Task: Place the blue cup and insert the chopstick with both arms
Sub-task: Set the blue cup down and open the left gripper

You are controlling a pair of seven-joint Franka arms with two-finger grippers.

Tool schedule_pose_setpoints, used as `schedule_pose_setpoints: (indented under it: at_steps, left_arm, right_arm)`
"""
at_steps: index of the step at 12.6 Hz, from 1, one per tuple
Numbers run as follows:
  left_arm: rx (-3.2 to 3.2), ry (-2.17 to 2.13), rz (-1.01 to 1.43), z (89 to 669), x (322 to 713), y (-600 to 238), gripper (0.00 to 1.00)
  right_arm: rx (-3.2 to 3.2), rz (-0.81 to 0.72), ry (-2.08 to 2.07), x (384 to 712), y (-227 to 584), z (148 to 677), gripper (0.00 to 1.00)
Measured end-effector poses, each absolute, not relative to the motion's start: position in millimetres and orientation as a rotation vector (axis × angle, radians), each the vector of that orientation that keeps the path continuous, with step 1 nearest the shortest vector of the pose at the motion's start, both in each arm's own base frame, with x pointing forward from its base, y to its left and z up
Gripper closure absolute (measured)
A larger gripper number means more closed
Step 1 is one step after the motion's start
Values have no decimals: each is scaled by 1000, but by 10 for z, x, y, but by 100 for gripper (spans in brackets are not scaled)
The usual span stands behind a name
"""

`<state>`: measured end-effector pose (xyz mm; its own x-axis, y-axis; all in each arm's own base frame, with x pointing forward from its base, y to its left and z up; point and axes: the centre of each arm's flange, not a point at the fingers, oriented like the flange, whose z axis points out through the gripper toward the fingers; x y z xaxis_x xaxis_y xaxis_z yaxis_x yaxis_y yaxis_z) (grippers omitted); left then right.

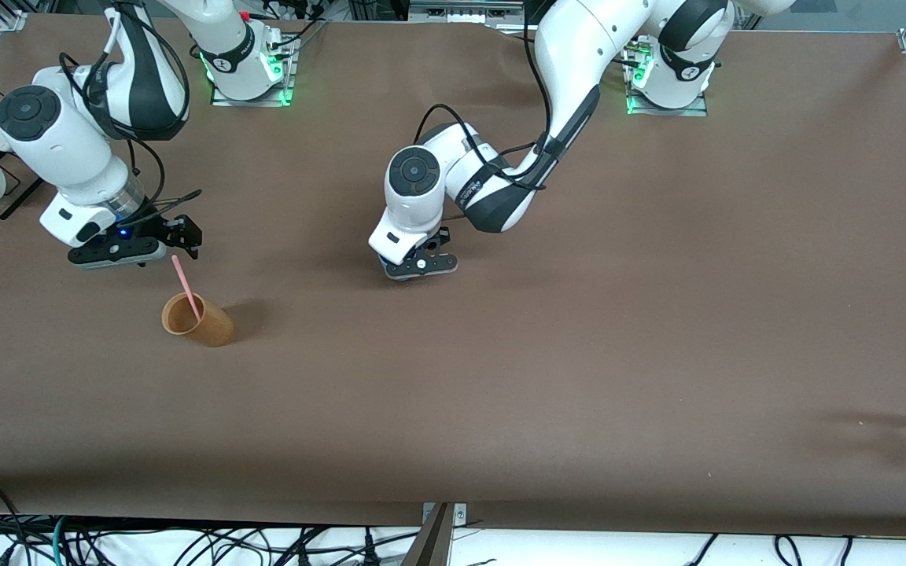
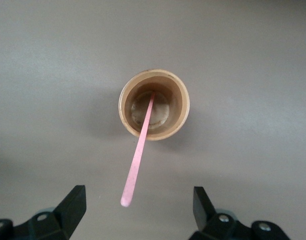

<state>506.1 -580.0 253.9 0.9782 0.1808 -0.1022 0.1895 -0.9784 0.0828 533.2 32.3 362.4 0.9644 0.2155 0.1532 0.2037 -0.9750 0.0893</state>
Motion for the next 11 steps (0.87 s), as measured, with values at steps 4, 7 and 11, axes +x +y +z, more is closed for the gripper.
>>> schedule_pose_setpoints:
  at_steps: [4, 7, 11]
  left_arm:
    - [3018, 297, -120, 2636, 5143, -5781, 61]
    - [3022, 314, -126, 2756, 5228, -5716, 28]
    - [3025, 388, -123, 3188, 5522, -5390, 0]
  right_arm:
    - [3041, 243, 327, 5338, 326, 3575, 36]
    - [3041, 239, 328, 5339, 327, 3560, 56]
    - [3041, 240, 328, 5339, 330, 3560, 68]
